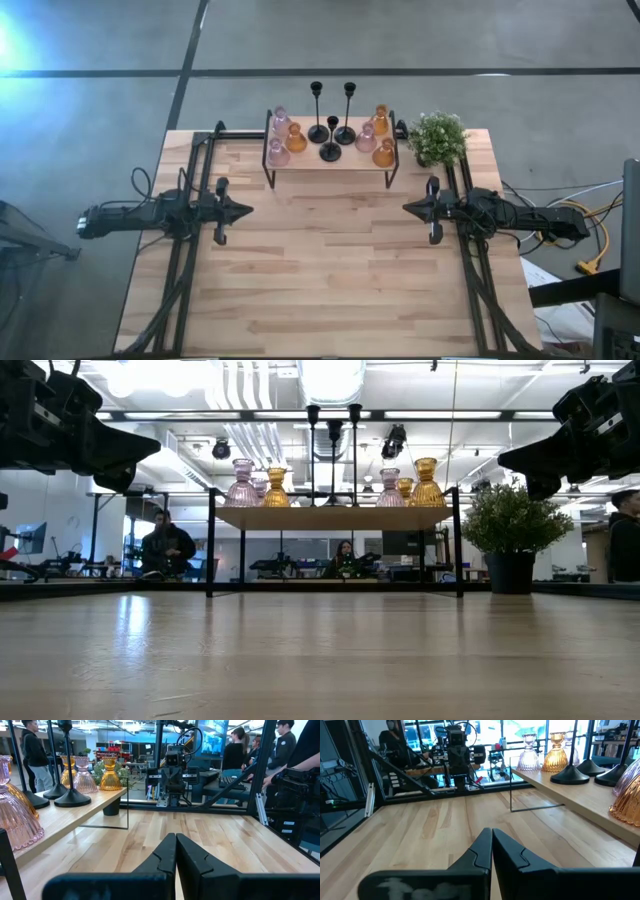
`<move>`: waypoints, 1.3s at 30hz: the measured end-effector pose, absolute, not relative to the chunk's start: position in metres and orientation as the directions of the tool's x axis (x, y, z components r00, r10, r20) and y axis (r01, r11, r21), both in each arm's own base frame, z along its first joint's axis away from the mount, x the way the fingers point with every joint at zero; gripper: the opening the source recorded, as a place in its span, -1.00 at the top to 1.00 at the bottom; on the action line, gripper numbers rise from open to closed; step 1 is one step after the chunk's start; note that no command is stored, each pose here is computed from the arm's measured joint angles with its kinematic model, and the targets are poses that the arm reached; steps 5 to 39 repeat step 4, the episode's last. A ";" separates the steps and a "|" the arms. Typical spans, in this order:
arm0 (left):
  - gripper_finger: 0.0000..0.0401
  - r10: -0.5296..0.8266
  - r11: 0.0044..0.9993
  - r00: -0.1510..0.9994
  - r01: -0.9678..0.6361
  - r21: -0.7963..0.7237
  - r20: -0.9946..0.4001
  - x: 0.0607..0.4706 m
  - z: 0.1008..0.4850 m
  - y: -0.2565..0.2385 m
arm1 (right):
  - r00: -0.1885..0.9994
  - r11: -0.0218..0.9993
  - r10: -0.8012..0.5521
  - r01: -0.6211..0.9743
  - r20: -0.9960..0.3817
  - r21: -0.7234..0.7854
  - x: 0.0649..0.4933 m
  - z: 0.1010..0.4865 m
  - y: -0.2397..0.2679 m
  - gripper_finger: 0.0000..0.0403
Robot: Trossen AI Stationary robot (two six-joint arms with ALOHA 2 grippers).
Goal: Pick & Place candle stick holders
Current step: Return to Home Position
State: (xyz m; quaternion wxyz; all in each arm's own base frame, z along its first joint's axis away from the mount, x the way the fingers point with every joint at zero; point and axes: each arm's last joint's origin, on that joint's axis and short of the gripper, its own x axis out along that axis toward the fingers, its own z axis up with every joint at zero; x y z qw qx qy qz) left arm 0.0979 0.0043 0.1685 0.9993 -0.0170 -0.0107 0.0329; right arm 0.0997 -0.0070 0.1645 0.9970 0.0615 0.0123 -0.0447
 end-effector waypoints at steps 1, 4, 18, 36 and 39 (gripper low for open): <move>0.93 0.066 0.997 0.998 -0.066 -0.035 0.020 0.098 0.169 0.004 | 0.996 0.988 -0.088 0.091 -0.030 0.122 0.100 0.165 -0.007 0.96; 0.93 0.066 0.997 0.998 -0.066 -0.035 0.020 0.098 0.169 0.004 | 0.996 0.988 -0.088 0.091 -0.030 0.122 0.100 0.165 -0.007 0.96; 0.93 0.066 0.997 0.998 -0.066 -0.035 0.020 0.098 0.169 0.004 | 0.996 0.988 -0.088 0.091 -0.030 0.122 0.100 0.165 -0.007 0.96; 0.93 0.066 0.997 0.998 -0.066 -0.035 0.020 0.098 0.169 0.004 | 0.996 0.988 -0.088 0.091 -0.030 0.122 0.100 0.165 -0.007 0.96; 0.93 0.066 0.997 0.998 -0.066 -0.035 0.020 0.098 0.169 0.004 | 0.996 0.988 -0.088 0.091 -0.030 0.122 0.100 0.165 -0.007 0.96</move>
